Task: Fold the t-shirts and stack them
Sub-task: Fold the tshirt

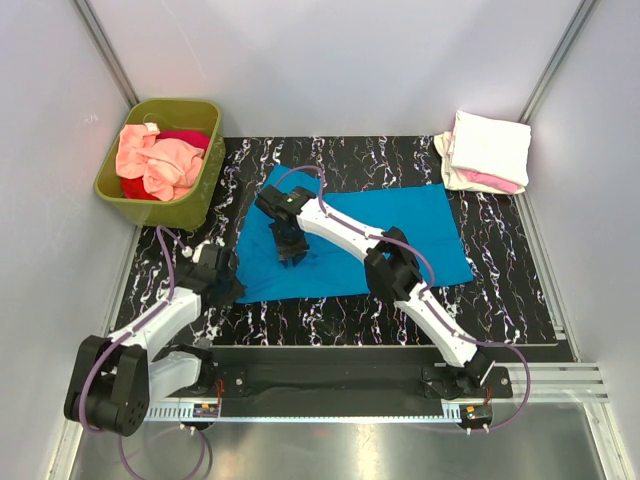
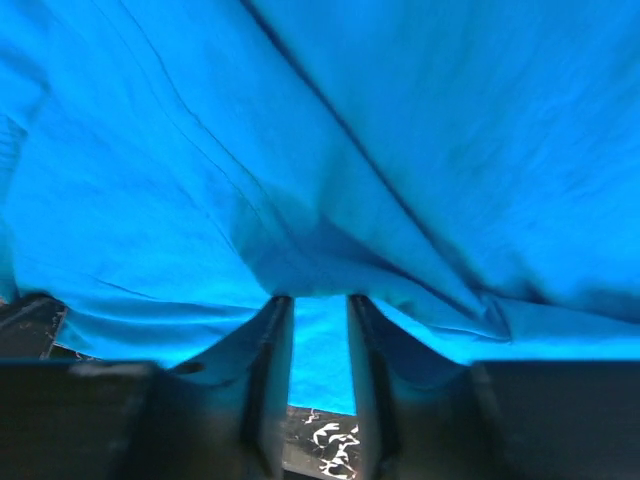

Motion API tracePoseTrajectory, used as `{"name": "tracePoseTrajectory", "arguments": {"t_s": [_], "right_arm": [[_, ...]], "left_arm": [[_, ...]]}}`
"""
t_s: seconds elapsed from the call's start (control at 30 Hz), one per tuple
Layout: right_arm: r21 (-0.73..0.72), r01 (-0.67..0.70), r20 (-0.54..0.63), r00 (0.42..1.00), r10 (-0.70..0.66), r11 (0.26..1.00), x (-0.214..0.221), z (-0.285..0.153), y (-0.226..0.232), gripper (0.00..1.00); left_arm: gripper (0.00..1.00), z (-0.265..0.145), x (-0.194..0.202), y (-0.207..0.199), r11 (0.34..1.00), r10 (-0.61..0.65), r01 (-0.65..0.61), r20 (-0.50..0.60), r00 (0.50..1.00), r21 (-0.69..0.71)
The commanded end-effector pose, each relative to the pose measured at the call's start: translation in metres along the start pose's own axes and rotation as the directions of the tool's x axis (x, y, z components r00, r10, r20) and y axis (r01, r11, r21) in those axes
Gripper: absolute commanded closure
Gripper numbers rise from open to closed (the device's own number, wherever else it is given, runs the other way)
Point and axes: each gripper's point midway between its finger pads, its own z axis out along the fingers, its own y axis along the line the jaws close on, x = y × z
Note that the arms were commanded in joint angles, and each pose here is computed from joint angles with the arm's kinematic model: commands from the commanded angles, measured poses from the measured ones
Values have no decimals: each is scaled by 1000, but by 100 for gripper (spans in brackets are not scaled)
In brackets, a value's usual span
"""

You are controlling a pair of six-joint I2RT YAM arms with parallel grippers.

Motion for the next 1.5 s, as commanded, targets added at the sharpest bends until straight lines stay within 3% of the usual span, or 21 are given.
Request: {"name": "tracePoseTrajectory", "arguments": {"t_s": [0.0,0.07,0.17,0.6,0.63,0.7,0.73,0.8,1.1,1.47], "right_arm": [[30,3,79,997,-5,1000,-23,-8,-6,68],[25,-7,86,996,5,1000,-29,-7,-9,85],[6,-36,108,994,35,999,-43,-6,-17,100],[-62,-195,224,953,204,979,-108,-25,-68,100],[-64,-196,228,952,205,979,-109,-26,-70,96],[-107,-168,215,958,188,980,-108,-31,-62,78],[-128,-157,222,958,183,979,-110,-35,-58,56],[-173,-119,214,965,155,978,-104,-44,-49,46],[-229,8,203,978,40,974,-74,-48,-20,45],[-228,26,221,975,26,973,-76,-47,-13,47]], "left_arm": [[88,4,17,25,997,7,-10,-42,999,-80],[89,4,18,26,997,6,-9,-42,999,-80],[90,4,17,26,997,5,-8,-39,999,-79],[92,4,16,26,997,6,-9,-38,999,-82],[92,4,16,26,996,6,-9,-38,999,-84],[92,4,16,26,996,6,-9,-36,999,-84],[92,4,16,26,996,6,-9,-36,999,-84],[92,4,17,27,996,4,-7,-36,999,-85],[92,4,15,27,996,0,-1,-17,1000,-91],[92,4,15,27,996,1,-2,-16,1000,-92]]}}
